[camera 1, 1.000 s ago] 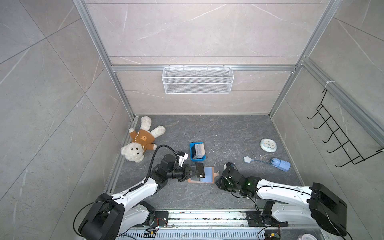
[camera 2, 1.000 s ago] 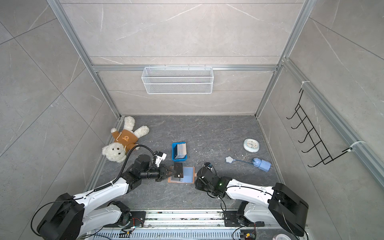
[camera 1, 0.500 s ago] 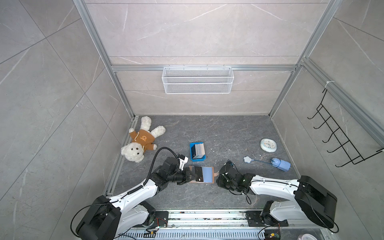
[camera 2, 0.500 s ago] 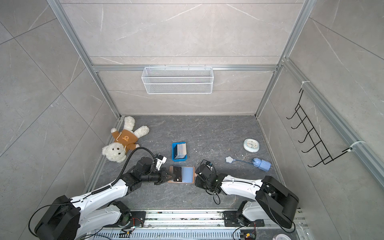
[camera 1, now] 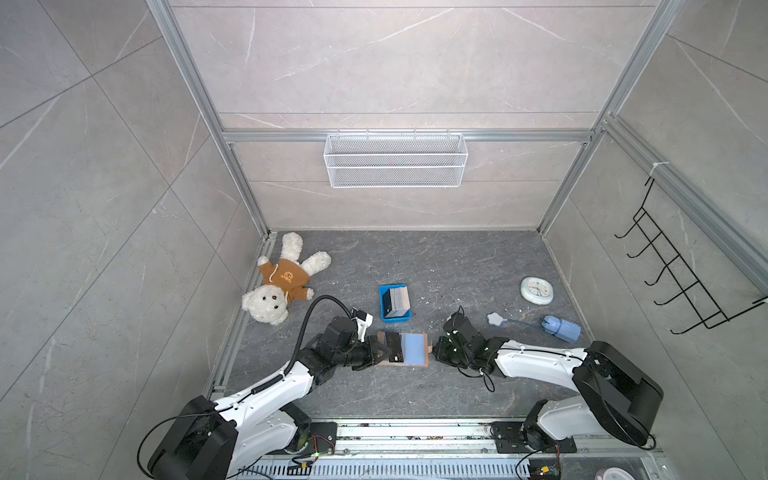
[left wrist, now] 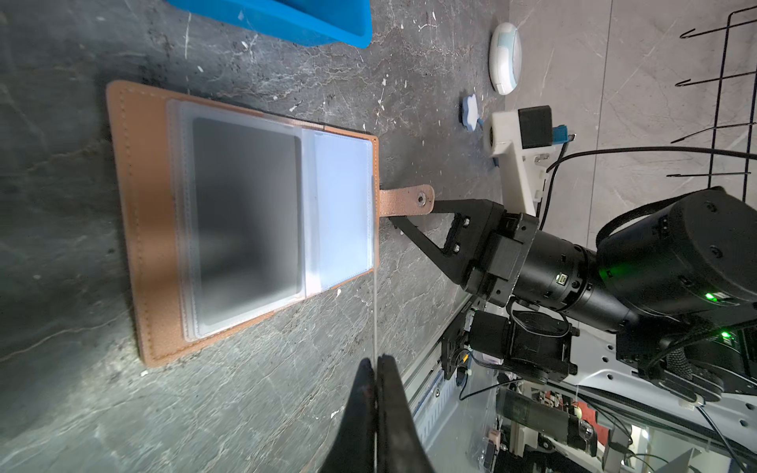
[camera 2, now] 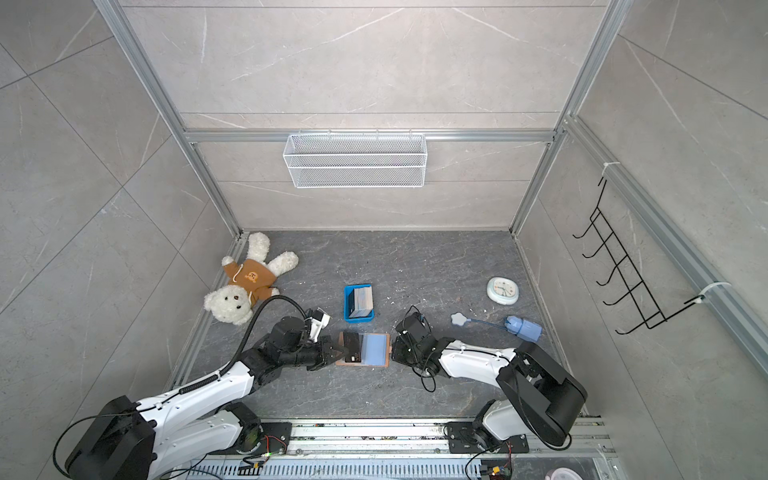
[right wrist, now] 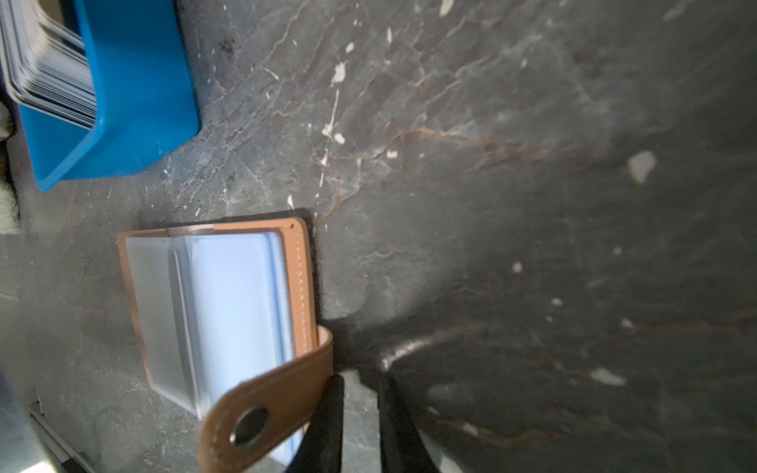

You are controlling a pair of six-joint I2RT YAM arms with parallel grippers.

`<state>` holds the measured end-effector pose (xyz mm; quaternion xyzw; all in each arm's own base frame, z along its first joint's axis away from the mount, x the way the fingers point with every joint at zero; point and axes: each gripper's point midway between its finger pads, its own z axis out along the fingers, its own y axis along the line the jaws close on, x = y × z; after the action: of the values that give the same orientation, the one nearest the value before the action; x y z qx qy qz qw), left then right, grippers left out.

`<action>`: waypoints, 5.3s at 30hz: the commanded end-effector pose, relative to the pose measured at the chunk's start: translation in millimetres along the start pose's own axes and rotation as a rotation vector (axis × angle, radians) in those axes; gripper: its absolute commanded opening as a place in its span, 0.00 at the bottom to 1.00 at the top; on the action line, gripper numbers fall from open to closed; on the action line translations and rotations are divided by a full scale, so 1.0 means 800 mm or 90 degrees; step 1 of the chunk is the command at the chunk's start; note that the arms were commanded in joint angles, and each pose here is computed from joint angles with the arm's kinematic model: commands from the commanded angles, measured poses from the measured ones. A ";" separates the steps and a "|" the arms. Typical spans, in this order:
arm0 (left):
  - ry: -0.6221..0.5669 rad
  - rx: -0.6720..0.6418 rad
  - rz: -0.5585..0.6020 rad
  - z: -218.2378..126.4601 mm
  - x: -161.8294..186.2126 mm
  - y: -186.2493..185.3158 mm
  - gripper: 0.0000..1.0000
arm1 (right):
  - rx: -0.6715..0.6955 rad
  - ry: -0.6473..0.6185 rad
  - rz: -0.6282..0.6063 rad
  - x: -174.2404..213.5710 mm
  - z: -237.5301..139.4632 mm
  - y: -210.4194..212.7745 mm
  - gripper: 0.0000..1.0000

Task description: Put the credit cards into the card holder

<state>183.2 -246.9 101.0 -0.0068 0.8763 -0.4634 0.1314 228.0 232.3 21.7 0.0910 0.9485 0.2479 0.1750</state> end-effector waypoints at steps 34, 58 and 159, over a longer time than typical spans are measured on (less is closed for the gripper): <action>0.006 -0.004 0.012 0.008 0.001 0.005 0.00 | 0.080 -0.047 -0.104 -0.053 -0.006 0.013 0.09; -0.039 0.013 -0.020 0.031 -0.023 0.011 0.00 | -0.048 0.013 -0.116 -0.015 0.003 0.044 0.31; 0.006 -0.040 -0.163 0.089 -0.001 0.068 0.03 | 0.009 0.047 -0.151 0.012 0.016 0.016 0.19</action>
<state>209.1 -278.8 33.7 -0.1057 0.8669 -0.4809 0.0781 230.5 247.9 20.0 -0.0139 0.9600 0.2143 0.1796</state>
